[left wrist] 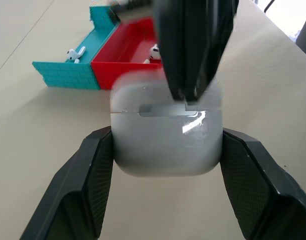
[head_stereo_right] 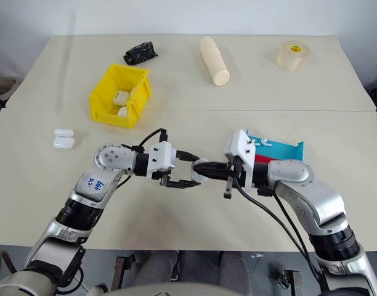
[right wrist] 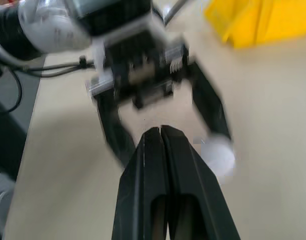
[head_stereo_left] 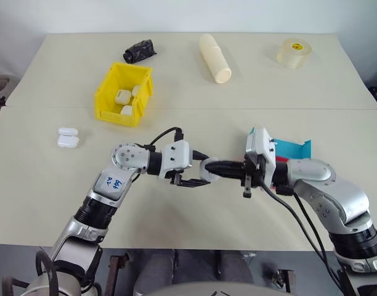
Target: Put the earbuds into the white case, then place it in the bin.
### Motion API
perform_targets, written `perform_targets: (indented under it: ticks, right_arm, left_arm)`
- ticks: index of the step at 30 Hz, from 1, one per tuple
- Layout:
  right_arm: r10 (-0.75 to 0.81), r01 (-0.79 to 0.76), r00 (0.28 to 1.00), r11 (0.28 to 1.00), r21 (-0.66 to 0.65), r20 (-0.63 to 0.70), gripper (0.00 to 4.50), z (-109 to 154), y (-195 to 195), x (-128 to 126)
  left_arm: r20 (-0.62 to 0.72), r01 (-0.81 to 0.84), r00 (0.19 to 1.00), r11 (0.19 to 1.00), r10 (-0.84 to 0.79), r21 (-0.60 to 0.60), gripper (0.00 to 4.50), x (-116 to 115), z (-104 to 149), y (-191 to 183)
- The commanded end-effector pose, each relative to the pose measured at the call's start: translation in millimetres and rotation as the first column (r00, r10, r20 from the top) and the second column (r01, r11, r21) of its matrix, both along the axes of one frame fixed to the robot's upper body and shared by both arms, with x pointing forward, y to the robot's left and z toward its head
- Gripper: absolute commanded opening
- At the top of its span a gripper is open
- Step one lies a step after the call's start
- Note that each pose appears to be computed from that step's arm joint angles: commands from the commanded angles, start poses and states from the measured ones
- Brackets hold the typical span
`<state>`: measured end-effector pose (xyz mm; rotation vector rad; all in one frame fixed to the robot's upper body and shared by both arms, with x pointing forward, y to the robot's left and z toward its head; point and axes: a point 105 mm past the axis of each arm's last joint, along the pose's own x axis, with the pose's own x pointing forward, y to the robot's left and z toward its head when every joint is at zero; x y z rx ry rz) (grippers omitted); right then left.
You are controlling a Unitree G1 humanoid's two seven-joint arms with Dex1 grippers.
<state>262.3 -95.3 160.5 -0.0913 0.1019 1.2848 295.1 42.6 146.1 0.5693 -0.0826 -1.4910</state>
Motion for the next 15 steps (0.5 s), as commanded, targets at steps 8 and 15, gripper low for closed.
perform_targets:
  ticks: [8,15]
  right_arm:
    - [-0.112,0.087,0.982,0.982,0.169,0.149,0.42,26,-34,-2]
    - [-0.241,0.176,0.932,0.954,0.243,0.271,2.65,45,-43,-6]
  left_arm:
    - [-0.065,-0.107,0.994,0.933,0.09,-0.344,2.79,-9,38,25]
    - [-0.175,-0.342,0.94,0.827,0.294,-0.446,2.79,-18,24,89]
